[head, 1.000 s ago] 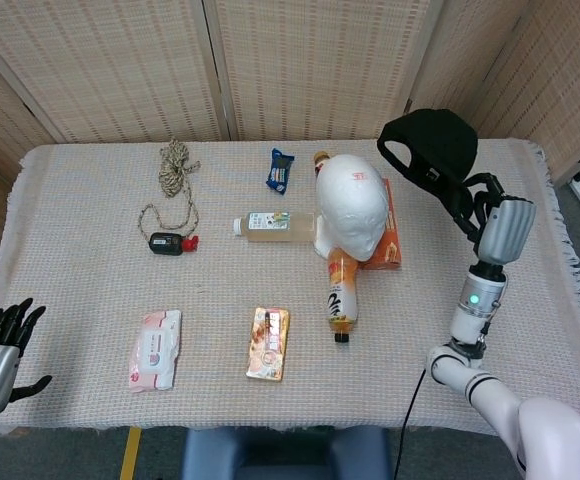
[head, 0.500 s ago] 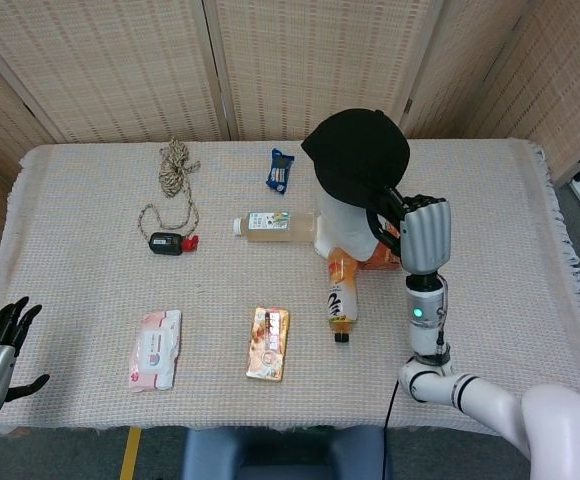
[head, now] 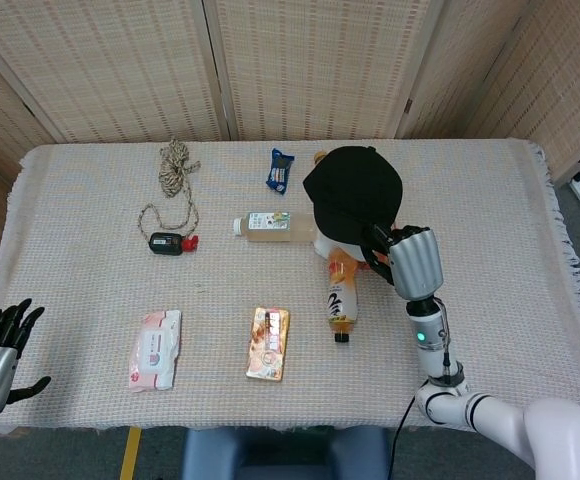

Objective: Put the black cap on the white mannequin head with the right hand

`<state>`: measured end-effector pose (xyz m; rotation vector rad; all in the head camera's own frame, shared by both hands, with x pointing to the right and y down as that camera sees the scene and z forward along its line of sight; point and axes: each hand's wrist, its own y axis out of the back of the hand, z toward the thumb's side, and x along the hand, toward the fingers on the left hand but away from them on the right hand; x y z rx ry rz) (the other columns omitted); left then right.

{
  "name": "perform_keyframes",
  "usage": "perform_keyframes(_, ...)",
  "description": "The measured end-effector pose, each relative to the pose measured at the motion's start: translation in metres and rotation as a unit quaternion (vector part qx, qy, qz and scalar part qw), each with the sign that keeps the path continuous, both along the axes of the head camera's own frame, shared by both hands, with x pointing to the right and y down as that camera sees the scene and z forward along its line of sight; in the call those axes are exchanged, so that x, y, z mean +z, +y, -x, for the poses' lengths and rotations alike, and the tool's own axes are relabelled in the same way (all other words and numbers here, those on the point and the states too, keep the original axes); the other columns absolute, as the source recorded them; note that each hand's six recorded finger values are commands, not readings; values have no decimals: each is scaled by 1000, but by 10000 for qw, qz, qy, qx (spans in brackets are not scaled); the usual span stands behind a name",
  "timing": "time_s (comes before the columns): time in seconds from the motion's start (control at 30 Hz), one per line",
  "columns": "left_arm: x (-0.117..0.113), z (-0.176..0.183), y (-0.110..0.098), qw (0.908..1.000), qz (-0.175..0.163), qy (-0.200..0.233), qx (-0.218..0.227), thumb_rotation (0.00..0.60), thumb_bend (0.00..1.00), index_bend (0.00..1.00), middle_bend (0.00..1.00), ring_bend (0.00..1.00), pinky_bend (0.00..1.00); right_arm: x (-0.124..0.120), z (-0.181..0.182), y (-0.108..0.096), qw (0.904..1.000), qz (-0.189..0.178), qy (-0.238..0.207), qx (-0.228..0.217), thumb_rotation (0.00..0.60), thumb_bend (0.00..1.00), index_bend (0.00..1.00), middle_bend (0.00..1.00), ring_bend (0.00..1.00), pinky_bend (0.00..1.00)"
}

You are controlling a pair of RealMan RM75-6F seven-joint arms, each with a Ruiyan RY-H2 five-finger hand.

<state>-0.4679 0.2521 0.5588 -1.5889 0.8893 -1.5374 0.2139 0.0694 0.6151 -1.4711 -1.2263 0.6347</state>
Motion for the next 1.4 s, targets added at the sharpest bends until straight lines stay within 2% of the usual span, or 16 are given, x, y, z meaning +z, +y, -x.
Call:
perform_keyframes(0.03,0,0,0,10000,-1,-1,-5,600,81,118,0,0,95,2,-1,1,10000,16,6,4,600,454,816,1000,1000,1000)
perform_keyframes(0.1,0,1,0,10000,-3,-3,-22,600,80,118,0,0,95,4,-5,2,10000,61,1,21,600,428,681,1000,1000,1000)
perform_keyframes(0.2,1,1,-1,10000,12,-11,-31,600,79,118,0,0,95,7,-11,3,9999,122,64,61,600,314,177,1000,1000,1000)
perform_keyframes(0.27,1,1,-1,10000,26,-11,-23,600,79,118,0,0,96,6,-15,2,9998,149,118,66,600,224,15,979,998,1000)
perform_keyframes(0.33,2,1,0,10000,35,-10,-16,600,78,119,0,0,96,3,-19,1,9997,162,149,66,600,148,0,914,962,1000)
perform_keyframes(0.47,2,0,0,10000,37,-12,-7,600,80,119,0,0,96,-7,-30,0,9996,223,162,86,600,71,0,755,841,1000)
perform_keyframes(0.63,1,-1,1,10000,25,-3,17,600,79,118,0,0,95,-25,-48,1,9993,305,137,155,600,65,0,643,740,1000)
perform_keyframes(0.7,0,-2,1,10000,17,10,28,600,79,119,0,0,96,-33,-59,4,9991,348,136,204,600,64,0,592,687,961)
perform_keyframes(0.87,-1,-5,2,9999,32,58,82,600,79,118,0,0,96,-50,-90,23,9966,659,293,405,600,59,0,357,411,596)
perform_keyframes(0.93,-1,-5,3,9999,43,74,89,600,79,117,0,0,96,-54,-102,35,9941,871,390,521,600,59,0,282,317,500)
perform_keyframes(1.03,-2,-7,3,9998,57,118,124,600,79,118,0,0,95,-59,-130,63,9855,1321,756,750,600,60,0,174,182,375)
perform_keyframes(1.13,-4,-10,5,9997,85,183,171,600,78,119,0,0,95,-66,-159,87,9713,1652,1431,934,600,60,0,61,44,207)
perform_keyframes(1.17,-4,-10,5,9996,109,201,181,600,78,118,0,0,95,-70,-169,95,9638,1765,1741,979,600,60,0,24,11,138)
perform_keyframes(1.23,-3,-11,6,9995,142,224,197,600,78,118,0,0,95,-76,-182,109,9500,1972,2179,1058,600,58,0,2,0,87)
perform_keyframes(1.3,-3,-12,6,9993,167,252,230,600,79,118,0,0,95,-84,-195,126,9342,2235,2525,1163,600,59,0,0,0,80)
perform_keyframes(1.4,-3,-13,7,9992,177,234,273,600,80,114,0,0,95,-90,-205,140,9264,2457,2551,1276,600,59,0,0,0,79)
